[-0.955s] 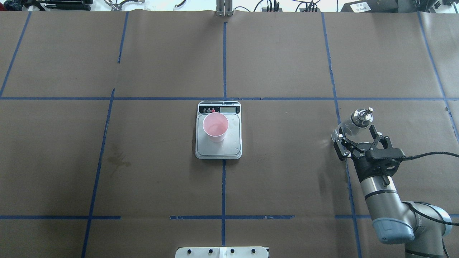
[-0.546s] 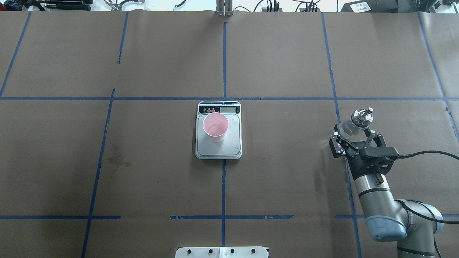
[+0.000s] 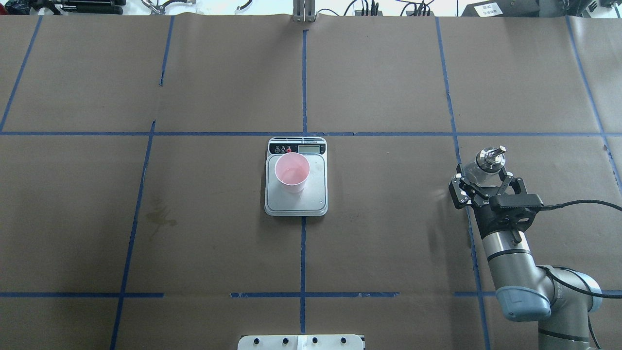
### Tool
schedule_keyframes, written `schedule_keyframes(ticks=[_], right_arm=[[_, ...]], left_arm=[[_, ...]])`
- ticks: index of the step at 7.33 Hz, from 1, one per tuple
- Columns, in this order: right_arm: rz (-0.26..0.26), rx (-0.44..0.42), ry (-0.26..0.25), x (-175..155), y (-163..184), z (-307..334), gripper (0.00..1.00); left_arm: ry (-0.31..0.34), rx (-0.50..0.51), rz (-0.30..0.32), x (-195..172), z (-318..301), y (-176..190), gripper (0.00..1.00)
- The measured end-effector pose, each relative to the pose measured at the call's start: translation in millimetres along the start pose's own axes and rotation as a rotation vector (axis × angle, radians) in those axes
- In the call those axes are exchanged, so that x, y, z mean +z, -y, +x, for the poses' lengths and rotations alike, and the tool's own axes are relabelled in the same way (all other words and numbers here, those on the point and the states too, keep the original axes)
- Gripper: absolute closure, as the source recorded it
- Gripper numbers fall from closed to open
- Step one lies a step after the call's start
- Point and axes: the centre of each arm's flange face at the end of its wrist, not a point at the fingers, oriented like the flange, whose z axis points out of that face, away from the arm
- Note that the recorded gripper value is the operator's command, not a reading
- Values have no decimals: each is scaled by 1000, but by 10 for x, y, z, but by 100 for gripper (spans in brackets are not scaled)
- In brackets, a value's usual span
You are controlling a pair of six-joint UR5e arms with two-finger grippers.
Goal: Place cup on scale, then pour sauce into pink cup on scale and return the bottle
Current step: 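Lift the sauce bottle with the right gripper and carry it toward the scale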
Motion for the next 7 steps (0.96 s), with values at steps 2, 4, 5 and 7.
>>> schedule_keyframes(ticks=[2, 4, 5, 7], right_arm=[[4, 10, 1, 16, 17, -55, 10], [4, 8, -1, 29, -8, -58, 57], [5, 6, -2, 35, -15, -55, 97], [7, 7, -3, 39, -5, -63, 100]], left_arm=[[0, -1, 0, 0, 0, 0, 0], [0, -1, 0, 2, -1, -3, 0], [-1, -2, -2, 9, -5, -10, 0], [-1, -3, -3, 15, -8, -17, 0]])
